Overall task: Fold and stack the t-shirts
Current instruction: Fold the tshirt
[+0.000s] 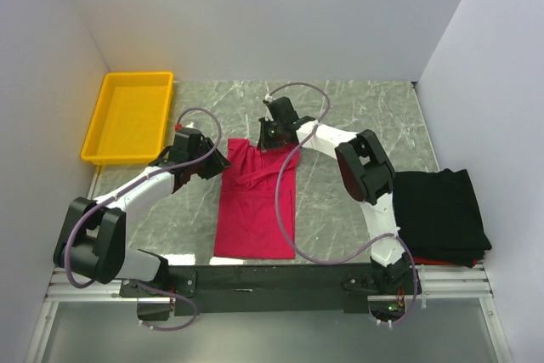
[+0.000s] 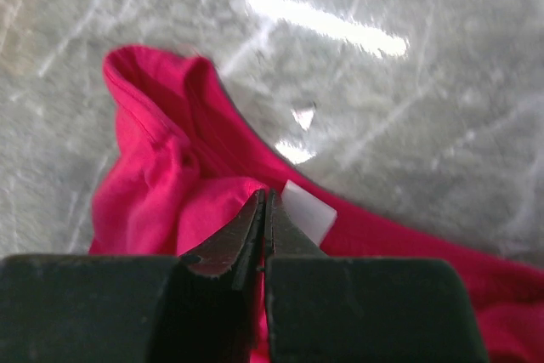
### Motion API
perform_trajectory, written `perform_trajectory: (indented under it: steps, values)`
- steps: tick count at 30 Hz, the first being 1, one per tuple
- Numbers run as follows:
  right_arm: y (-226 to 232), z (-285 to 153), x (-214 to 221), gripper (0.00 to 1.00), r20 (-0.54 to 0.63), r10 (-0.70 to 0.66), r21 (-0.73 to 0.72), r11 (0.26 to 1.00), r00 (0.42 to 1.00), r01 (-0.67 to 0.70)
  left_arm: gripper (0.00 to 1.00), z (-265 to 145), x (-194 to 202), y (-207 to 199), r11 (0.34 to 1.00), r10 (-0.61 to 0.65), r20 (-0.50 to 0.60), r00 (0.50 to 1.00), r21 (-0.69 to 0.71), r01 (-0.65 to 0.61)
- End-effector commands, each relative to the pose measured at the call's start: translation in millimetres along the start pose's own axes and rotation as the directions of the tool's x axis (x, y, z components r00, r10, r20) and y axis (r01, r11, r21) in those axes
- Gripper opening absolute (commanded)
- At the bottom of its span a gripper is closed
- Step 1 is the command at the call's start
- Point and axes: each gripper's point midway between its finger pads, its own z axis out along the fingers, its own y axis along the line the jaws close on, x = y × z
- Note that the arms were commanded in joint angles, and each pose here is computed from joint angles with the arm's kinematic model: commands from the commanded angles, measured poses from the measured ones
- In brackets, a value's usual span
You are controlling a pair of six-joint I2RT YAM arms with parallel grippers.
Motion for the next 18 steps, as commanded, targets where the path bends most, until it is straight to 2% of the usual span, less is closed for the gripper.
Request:
perform_trajectory:
  steps: [1, 7, 18]
  values:
    - [17.1, -29.5, -28.6, 0.01, 0.101, -0.020, -0.014, 1.000, 0.995, 0.021, 0.37, 3.0, 0.5, 6.1, 1.000, -0.011, 0.009, 1.000, -0.014, 0.011]
    - [23.2, -53.6, -36.9, 0.00, 0.151, -0.019, -0.013, 1.000, 0.988, 0.022, 0.37, 8.5, 3.3, 13.5, 0.999, -0.024, 0.004, 1.000, -0.036, 0.024]
    - [11.5, -84.9, -26.0, 0.00, 0.181, -0.017, 0.047, 0.999, 0.983, 0.008, 0.36, 17.3, 7.4, 20.7, 0.998, -0.030, -0.009, 1.000, -0.057, 0.030]
